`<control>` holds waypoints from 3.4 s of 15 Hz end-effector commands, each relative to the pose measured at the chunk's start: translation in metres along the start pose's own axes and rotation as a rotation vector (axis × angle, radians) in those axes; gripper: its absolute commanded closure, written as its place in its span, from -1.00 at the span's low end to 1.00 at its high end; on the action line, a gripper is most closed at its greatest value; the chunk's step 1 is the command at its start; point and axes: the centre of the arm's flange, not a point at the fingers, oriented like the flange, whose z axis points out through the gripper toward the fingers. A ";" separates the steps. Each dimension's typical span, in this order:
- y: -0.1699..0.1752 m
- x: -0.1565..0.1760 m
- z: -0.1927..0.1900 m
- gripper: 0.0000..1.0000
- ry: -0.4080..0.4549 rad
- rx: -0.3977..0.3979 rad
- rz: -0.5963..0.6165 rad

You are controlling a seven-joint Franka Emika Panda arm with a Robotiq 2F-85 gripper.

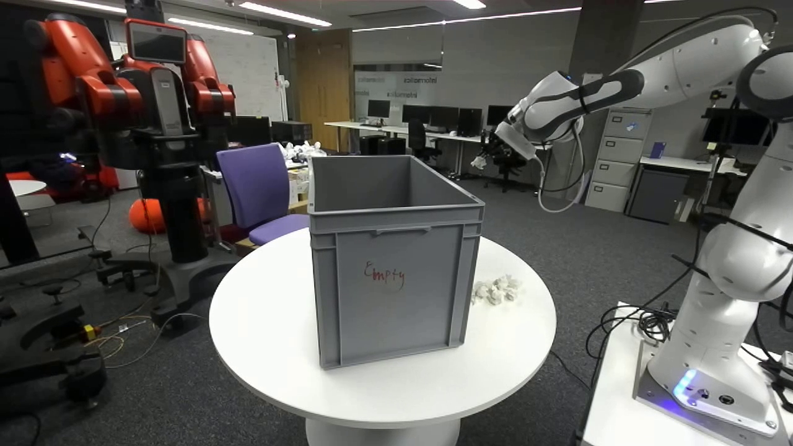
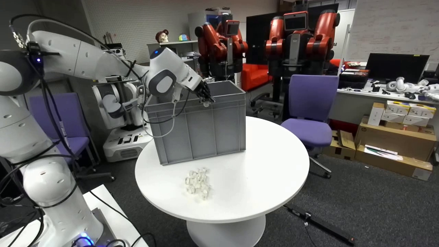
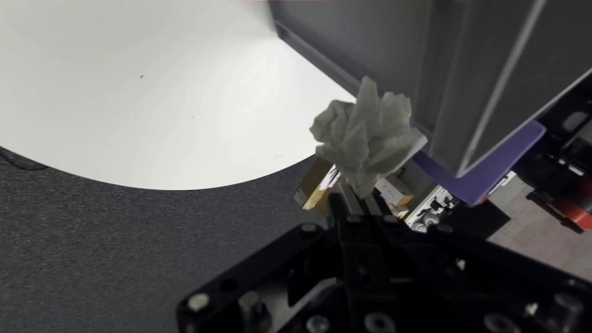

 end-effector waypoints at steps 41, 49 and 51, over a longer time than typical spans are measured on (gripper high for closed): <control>0.174 -0.115 0.136 -1.00 -0.202 -0.537 -0.127; 0.215 -0.143 0.219 -1.00 -0.278 -0.691 -0.074; 0.222 -0.151 0.238 -1.00 -0.281 -0.702 -0.078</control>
